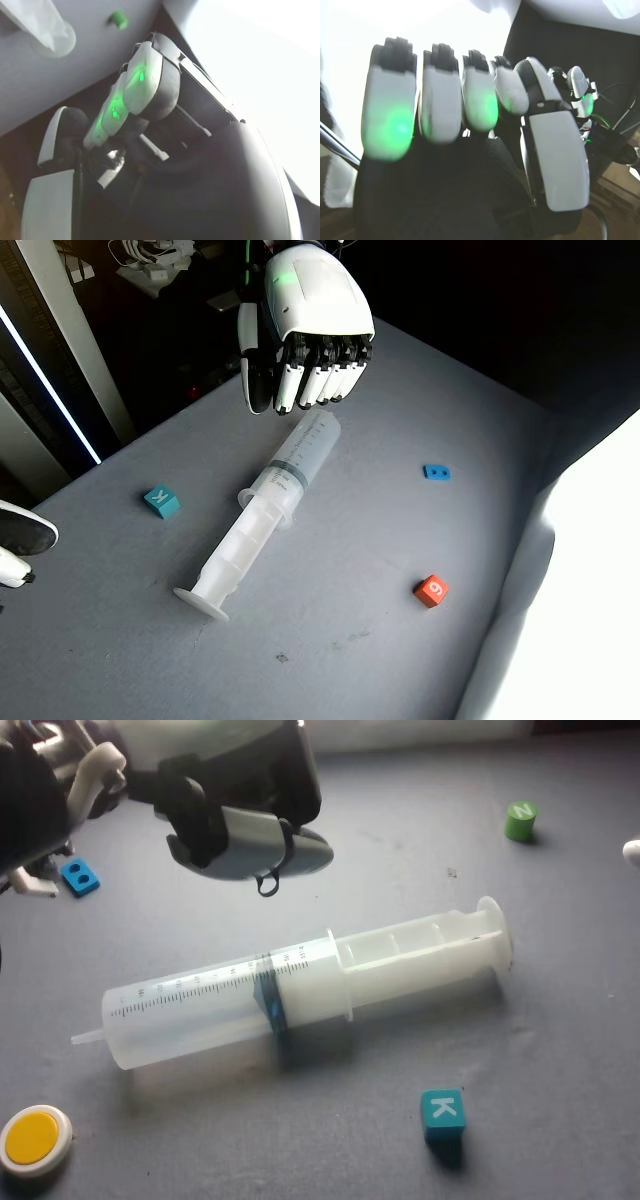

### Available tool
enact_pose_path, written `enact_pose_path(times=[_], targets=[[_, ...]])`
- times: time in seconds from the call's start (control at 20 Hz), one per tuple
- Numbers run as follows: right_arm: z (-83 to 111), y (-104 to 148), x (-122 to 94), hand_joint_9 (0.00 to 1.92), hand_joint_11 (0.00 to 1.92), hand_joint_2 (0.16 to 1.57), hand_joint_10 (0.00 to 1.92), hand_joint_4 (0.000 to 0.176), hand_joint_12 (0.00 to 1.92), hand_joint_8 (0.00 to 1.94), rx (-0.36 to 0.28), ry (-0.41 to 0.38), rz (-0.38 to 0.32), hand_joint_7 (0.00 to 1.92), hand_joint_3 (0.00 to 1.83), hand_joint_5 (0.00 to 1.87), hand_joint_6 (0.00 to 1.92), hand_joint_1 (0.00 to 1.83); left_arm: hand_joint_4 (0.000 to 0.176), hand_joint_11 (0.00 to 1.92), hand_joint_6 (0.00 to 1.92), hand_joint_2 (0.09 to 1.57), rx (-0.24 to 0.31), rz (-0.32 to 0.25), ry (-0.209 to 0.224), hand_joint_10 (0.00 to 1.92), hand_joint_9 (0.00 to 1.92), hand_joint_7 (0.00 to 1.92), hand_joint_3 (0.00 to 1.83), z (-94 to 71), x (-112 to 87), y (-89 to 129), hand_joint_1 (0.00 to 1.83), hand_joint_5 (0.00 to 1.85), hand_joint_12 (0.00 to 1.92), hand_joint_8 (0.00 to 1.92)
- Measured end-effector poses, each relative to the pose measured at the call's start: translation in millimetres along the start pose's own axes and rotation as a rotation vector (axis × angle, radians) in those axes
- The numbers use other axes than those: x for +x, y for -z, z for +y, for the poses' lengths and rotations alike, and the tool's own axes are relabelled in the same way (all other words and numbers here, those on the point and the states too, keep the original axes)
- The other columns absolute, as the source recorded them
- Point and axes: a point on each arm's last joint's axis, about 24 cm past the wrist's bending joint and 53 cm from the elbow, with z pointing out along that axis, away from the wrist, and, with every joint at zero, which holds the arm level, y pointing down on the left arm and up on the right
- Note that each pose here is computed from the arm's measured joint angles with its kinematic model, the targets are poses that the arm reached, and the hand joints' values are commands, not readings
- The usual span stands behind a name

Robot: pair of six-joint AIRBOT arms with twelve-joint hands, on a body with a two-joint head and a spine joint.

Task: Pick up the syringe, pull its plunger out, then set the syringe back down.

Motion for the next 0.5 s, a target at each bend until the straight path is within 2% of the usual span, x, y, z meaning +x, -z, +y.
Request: enact_pose_path(times=[0.1, 0.25, 0.35, 0.5], targets=[[-0.5, 0.1, -0.4, 1.65, 1.75, 1.39, 1.92, 0.000, 1.92, 1.94, 0.002, -0.001, -0.001, 1.57, 0.00, 1.40, 1.92, 1.01, 0.173, 1.50, 1.92, 1.44, 0.012, -0.002, 0.001, 1.92, 1.54, 1.49, 0.01, -4.2, -2.1, -0.1, 0.86, 1.31, 1.92, 1.92], [-0.1, 0.1, 0.3, 1.62, 1.73, 1.40, 1.92, 0.019, 1.92, 1.94, 0.000, 0.001, 0.001, 1.55, 0.00, 1.38, 1.92, 1.00, 0.175, 1.52, 1.92, 1.44, 0.034, 0.005, 0.000, 1.92, 1.56, 1.52, 0.01, -10.2, -3.0, 0.8, 0.92, 1.36, 1.92, 1.92], [-0.5, 0.1, -0.2, 1.59, 1.70, 1.37, 1.92, 0.031, 1.92, 1.94, 0.001, -0.001, -0.001, 1.52, 0.00, 1.33, 1.92, 1.04, 0.176, 1.51, 1.92, 1.46, 0.033, 0.001, -0.005, 1.92, 1.53, 1.50, 0.01, -8.8, -5.5, 2.5, 0.85, 1.32, 1.92, 1.92], [-0.2, 0.1, -0.1, 1.58, 1.67, 1.35, 1.92, 0.031, 1.92, 1.94, 0.000, 0.000, 0.000, 1.51, 0.00, 1.30, 1.92, 1.07, 0.176, 1.51, 1.92, 1.45, 0.032, 0.000, -0.008, 1.92, 1.53, 1.49, 0.01, -8.0, -6.2, 3.2, 0.83, 1.34, 1.92, 1.92]])
